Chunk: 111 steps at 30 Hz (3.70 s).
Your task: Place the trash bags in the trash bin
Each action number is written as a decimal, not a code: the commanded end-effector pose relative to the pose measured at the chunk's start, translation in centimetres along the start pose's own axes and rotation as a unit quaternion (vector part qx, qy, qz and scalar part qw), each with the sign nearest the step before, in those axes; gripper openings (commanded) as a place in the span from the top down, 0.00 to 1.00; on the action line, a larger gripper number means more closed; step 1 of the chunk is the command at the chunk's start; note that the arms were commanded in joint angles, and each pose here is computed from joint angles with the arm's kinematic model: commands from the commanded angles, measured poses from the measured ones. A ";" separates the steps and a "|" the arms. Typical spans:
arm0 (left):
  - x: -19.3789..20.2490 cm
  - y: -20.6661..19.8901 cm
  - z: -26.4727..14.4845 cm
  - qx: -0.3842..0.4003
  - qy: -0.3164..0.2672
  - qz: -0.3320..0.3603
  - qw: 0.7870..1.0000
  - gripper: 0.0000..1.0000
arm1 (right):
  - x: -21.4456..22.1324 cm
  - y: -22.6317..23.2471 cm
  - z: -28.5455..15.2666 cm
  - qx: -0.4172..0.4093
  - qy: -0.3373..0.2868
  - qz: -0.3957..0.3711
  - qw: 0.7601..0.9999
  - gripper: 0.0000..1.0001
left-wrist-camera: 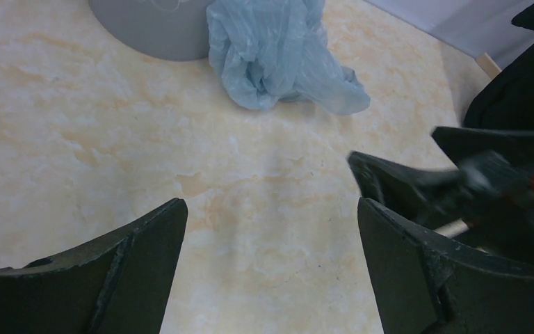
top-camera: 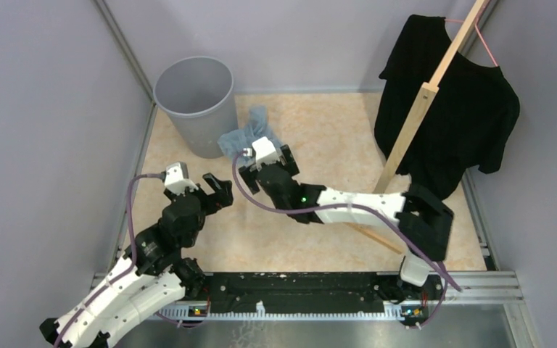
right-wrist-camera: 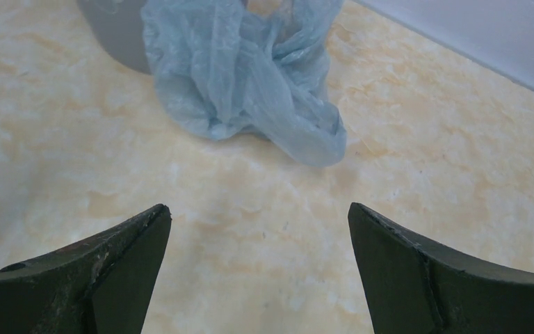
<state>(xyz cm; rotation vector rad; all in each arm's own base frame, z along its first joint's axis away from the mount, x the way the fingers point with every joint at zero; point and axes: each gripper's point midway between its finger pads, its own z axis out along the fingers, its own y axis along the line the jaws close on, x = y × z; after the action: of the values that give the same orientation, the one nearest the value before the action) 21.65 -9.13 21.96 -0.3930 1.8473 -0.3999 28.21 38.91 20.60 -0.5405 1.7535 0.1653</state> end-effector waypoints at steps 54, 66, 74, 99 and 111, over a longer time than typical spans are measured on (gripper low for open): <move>2.5 1.9 11.0 -0.033 0.176 0.078 0.981 0.41 | 2.3 8.4 -0.3 -0.441 -0.099 0.008 0.892 0.83; 1.6 -1.2 8.7 0.123 0.151 0.206 0.959 0.93 | 0.6 1.6 2.1 -0.245 -0.123 0.062 0.960 0.37; 2.4 -1.7 8.8 0.152 0.159 0.221 0.950 1.00 | 1.3 -4.5 3.6 -0.076 -0.111 0.129 0.982 0.27; 3.0 -4.4 7.3 0.244 0.159 0.224 0.930 1.00 | 6.4 -7.5 8.0 -0.020 0.023 0.166 0.986 0.16; 3.4 -4.2 7.7 0.237 0.170 0.218 0.931 1.00 | 11.1 -8.2 10.6 0.010 0.127 0.240 0.962 0.17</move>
<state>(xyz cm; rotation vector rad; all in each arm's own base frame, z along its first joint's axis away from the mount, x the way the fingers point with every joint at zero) 27.63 -14.92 18.37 0.4392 2.0526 -0.6154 38.45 33.03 7.90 -0.2138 2.1053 0.4139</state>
